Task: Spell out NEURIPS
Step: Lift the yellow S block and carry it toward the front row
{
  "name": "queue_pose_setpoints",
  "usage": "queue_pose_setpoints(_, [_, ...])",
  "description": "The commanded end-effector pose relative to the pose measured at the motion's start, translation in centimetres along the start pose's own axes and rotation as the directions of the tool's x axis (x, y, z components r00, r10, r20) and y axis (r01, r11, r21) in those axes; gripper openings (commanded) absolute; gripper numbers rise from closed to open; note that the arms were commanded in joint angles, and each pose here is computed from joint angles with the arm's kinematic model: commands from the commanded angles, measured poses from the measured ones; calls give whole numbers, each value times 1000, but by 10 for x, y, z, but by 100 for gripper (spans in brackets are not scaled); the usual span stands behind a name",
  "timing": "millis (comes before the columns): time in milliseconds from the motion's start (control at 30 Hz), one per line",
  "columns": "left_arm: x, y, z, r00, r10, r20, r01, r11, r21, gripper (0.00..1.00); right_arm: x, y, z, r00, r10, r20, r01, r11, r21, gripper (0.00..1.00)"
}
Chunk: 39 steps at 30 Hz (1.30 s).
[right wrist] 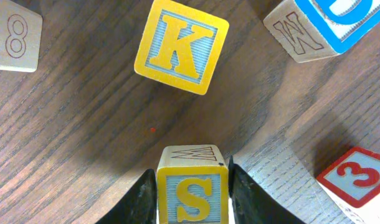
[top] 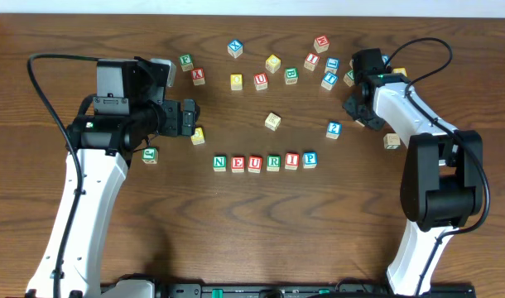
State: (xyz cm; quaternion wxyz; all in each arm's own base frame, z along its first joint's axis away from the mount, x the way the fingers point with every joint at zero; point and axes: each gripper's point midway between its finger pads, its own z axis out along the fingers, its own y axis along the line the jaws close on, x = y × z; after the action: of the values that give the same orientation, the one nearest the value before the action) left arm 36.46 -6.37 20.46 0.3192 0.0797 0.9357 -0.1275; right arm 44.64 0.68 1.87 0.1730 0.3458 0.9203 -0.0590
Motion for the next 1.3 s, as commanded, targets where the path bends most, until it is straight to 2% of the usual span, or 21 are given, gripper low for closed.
queue_pose_setpoints(0, [-10,-3,-8,999,12,32,-12,1000,9,98,-7,0,-2,1000,-7,19,7,1000,6,30])
queue_pose_setpoints(367, [-10,-3,-8,999,12,32,-12,1000,9,98,-7,0,-2,1000,-7,18,7,1000,6,21])
queue_pose_setpoints(767, [-10,-3,-8,999,12,32,-12,1000,9,97,-7,0,-4,999,-36,13,35,999,12,21])
queue_pose_setpoints(1267, [-10,-3,-8,999,12,32,-12,1000,9,98,-34,26,-54,989,-140,38,141,990,-27,21])
